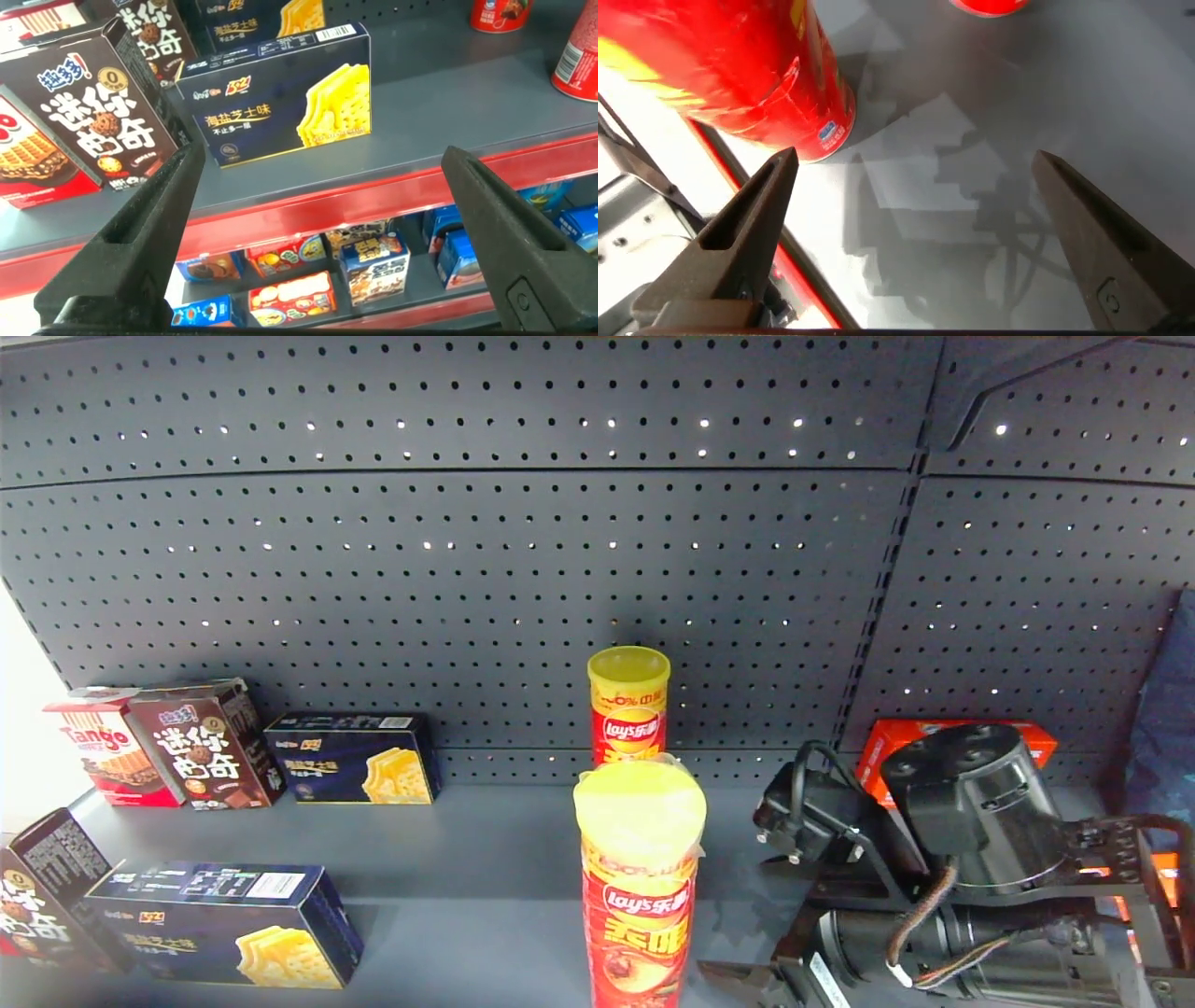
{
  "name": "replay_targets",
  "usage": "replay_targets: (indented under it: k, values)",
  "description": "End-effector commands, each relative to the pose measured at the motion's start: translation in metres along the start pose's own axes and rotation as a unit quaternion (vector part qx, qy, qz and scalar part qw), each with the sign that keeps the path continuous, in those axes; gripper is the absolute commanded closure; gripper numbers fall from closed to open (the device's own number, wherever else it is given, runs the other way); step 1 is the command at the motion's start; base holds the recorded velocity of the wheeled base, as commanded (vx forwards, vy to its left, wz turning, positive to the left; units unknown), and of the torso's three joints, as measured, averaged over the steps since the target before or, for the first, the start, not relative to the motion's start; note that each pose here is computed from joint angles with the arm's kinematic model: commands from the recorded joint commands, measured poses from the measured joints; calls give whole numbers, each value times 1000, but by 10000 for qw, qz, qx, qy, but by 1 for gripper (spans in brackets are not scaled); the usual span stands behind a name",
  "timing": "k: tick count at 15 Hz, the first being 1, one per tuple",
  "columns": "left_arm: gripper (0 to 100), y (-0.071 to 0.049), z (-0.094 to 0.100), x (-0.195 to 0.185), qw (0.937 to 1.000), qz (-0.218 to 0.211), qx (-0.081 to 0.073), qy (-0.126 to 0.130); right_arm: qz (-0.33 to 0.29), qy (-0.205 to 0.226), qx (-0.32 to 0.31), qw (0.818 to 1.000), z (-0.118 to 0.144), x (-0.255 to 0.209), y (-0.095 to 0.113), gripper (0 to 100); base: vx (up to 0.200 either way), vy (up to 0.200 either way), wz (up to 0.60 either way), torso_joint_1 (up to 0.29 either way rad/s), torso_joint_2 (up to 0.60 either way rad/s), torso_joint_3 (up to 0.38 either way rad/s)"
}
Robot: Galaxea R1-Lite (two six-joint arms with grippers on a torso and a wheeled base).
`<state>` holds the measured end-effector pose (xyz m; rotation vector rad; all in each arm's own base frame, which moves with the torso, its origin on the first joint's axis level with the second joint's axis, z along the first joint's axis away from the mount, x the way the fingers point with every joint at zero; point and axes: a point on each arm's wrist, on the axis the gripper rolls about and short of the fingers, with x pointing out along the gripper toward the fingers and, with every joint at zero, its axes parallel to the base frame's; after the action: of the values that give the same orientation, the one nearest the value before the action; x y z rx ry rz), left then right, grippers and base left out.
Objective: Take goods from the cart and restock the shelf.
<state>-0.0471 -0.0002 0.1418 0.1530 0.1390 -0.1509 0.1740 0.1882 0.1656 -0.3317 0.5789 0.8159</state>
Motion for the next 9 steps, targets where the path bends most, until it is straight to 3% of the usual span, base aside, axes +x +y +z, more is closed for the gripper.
replay_targets:
  k: [1,3,4,5,6,7,9]
  values:
    - [0,0,0,-1,10000,3,4,-22,-247,-501,259,9981,3,-36,-6,0,0,0,0,0,0,0]
    - [0,0,0,-1,10000,6,5,-37,-597,-877,544,9929,3,-62,-16,0,0,0,0,0,0,0]
    - [0,0,-1,-1,10000,3,4,-22,-1131,-1313,861,9811,-3,-96,-34,0,0,0,0,0,0,0]
    - [0,0,-1,-1,10000,3,4,-22,-1186,-1347,891,9797,-4,-99,-36,0,0,0,0,0,0,0]
    - [0,0,-1,-1,10000,5,5,-30,-2064,-1748,1278,9542,-25,-139,-55,0,0,0,0,0,0,0]
    - [0,0,-1,-1,10000,5,5,-30,-2459,-1890,1427,9399,-37,-155,-58,0,0,0,0,0,0,0]
    - [0,0,0,-1,10000,-3,12,-31,-3621,-2299,1741,8864,-80,-196,-44,0,0,0,0,0,0,0]
